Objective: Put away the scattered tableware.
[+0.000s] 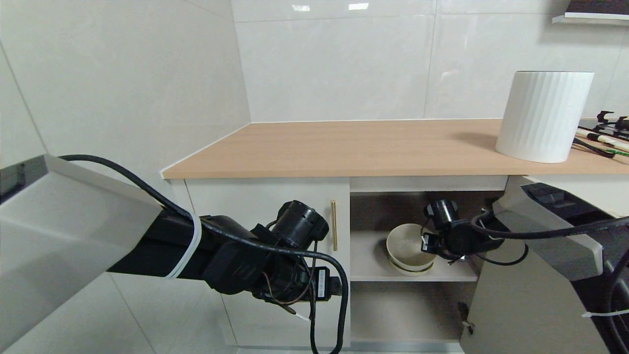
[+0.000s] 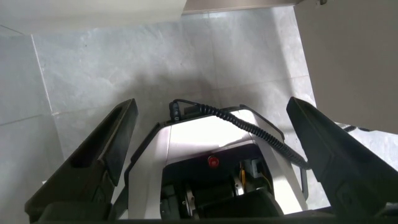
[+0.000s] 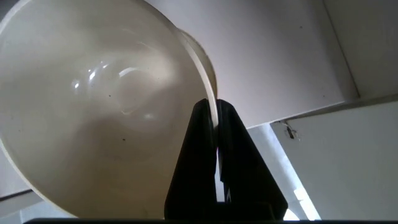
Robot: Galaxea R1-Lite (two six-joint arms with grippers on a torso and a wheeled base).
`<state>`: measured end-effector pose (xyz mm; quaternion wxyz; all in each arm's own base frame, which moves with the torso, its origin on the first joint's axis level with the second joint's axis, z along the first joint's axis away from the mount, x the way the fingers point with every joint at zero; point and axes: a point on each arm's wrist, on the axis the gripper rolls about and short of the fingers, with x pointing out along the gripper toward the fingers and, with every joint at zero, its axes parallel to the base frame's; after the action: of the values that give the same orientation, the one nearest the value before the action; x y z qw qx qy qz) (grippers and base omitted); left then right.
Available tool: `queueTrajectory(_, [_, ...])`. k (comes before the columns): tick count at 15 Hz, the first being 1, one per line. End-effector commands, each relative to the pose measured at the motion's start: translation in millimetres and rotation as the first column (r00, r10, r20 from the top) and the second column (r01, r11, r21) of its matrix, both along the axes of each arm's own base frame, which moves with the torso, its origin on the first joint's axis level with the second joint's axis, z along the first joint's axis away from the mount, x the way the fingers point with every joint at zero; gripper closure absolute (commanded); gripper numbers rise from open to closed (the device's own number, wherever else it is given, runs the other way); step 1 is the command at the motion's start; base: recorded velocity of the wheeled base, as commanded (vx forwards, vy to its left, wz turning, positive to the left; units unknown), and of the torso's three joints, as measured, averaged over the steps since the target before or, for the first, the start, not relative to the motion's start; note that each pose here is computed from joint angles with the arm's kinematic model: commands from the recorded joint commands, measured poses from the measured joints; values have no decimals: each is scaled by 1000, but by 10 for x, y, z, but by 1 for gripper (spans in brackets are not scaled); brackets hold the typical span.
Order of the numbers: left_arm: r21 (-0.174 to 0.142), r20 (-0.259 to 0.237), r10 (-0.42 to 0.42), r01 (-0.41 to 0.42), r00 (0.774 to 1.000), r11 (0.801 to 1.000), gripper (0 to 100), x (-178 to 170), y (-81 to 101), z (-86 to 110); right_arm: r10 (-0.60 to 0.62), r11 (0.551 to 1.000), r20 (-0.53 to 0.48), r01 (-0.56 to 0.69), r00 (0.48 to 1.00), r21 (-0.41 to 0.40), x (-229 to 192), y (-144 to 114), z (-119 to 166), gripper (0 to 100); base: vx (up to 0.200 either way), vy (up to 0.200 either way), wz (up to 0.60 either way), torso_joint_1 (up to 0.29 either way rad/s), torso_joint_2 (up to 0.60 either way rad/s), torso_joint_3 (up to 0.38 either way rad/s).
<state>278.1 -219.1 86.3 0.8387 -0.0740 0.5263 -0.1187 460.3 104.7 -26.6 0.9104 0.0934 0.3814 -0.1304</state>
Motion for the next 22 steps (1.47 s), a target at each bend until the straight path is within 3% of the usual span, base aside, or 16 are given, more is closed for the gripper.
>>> queueTrajectory(1, [1, 0, 0, 0, 1000, 1000, 0, 0, -1, -2, -5, 1000, -3, 5, 1000, -2, 27, -14, -45, 100, 0, 0, 0, 0, 0, 0])
queueTrajectory(11, [3, 4, 5, -5, 1000, 1000, 0, 0, 1, 3, -7, 1000, -16, 7, 1000, -5, 56, -15, -66, 100, 0, 0, 0, 0, 0, 0])
queueTrajectory(12, [3, 4, 5, -5, 1000, 1000, 0, 0, 1, 3, -7, 1000, -16, 7, 1000, -5, 56, -15, -66, 0, 0, 0, 0, 0, 0, 0])
queueTrajectory(22, [-8, 15, 9, -9, 1000, 1000, 0, -5, 12, 53, -6, 1000, -12, 6, 1000, -1, 38, -11, -10, 0, 0, 0, 0, 0, 0, 0])
